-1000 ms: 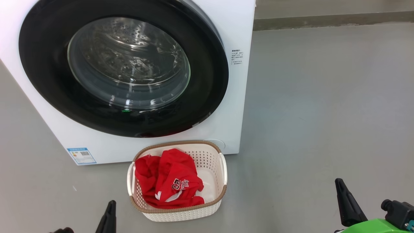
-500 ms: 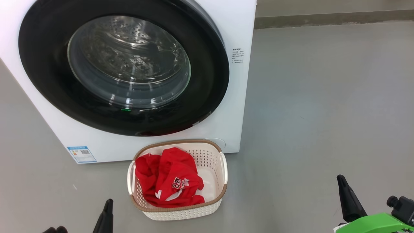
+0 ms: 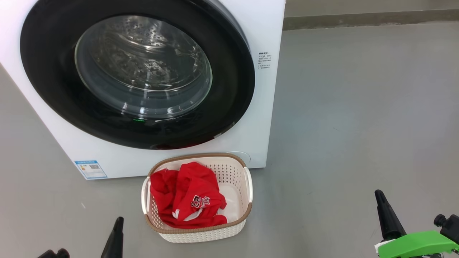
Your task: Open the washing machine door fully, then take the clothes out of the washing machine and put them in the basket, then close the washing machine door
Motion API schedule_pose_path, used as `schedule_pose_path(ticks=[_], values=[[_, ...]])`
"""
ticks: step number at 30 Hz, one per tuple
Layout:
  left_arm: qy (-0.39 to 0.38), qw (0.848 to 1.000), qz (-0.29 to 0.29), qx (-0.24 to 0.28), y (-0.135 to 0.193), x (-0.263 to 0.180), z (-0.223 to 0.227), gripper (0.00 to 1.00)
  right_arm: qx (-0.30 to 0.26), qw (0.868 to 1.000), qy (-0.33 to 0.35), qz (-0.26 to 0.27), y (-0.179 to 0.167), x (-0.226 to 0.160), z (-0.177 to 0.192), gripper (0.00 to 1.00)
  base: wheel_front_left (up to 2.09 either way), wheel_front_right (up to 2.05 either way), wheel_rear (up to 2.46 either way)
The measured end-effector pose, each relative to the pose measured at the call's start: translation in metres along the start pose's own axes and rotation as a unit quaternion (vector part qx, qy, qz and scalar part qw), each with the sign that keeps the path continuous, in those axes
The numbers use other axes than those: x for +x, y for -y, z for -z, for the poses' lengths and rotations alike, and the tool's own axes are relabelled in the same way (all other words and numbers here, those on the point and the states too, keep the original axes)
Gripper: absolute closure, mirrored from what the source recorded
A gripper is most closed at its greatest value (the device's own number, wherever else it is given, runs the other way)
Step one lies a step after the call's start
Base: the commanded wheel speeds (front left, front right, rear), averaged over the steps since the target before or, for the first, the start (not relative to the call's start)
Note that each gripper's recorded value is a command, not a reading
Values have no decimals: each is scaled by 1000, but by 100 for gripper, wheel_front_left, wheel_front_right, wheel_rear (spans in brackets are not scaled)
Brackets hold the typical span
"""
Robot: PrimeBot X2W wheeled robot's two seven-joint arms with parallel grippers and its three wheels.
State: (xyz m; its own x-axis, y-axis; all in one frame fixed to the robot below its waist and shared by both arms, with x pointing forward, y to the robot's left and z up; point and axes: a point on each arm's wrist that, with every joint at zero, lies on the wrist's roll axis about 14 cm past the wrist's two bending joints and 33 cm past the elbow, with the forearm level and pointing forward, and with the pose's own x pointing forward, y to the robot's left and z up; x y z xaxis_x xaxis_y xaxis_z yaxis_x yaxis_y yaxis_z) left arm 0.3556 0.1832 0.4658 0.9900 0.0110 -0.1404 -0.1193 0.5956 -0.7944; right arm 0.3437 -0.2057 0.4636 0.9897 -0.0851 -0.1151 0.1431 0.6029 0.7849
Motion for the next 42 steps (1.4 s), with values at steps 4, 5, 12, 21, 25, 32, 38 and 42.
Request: schedule_pose_path(ticks=[4,5,12,21,25,32,38,42], values=[[0,1000,5,-21,2,2,-2,100,21,1000,-1,0,0,2,0,100,0,0,0],[-2,1000,4,-25,2,2,-1,100,28,1000,-1,-1,-2,3,-1,100,0,0,0],[-4,998,1,-63,1,4,-2,100,65,998,-3,-1,-3,7,-2,100,0,0,0],[-6,994,5,-113,3,7,-3,100,115,993,-8,0,-3,10,-2,100,0,0,0],[-7,991,5,-132,2,8,-3,100,136,991,-9,0,-3,11,-2,100,0,0,0],[-7,985,12,-175,6,12,-7,100,180,984,-13,-6,-7,16,-4,100,0,0,0],[-9,978,14,-206,6,12,-7,100,212,977,-16,-7,-7,17,-3,100,0,0,0],[-11,975,14,-223,5,13,-7,100,233,972,-16,-13,-11,21,-5,100,0,0,0]])
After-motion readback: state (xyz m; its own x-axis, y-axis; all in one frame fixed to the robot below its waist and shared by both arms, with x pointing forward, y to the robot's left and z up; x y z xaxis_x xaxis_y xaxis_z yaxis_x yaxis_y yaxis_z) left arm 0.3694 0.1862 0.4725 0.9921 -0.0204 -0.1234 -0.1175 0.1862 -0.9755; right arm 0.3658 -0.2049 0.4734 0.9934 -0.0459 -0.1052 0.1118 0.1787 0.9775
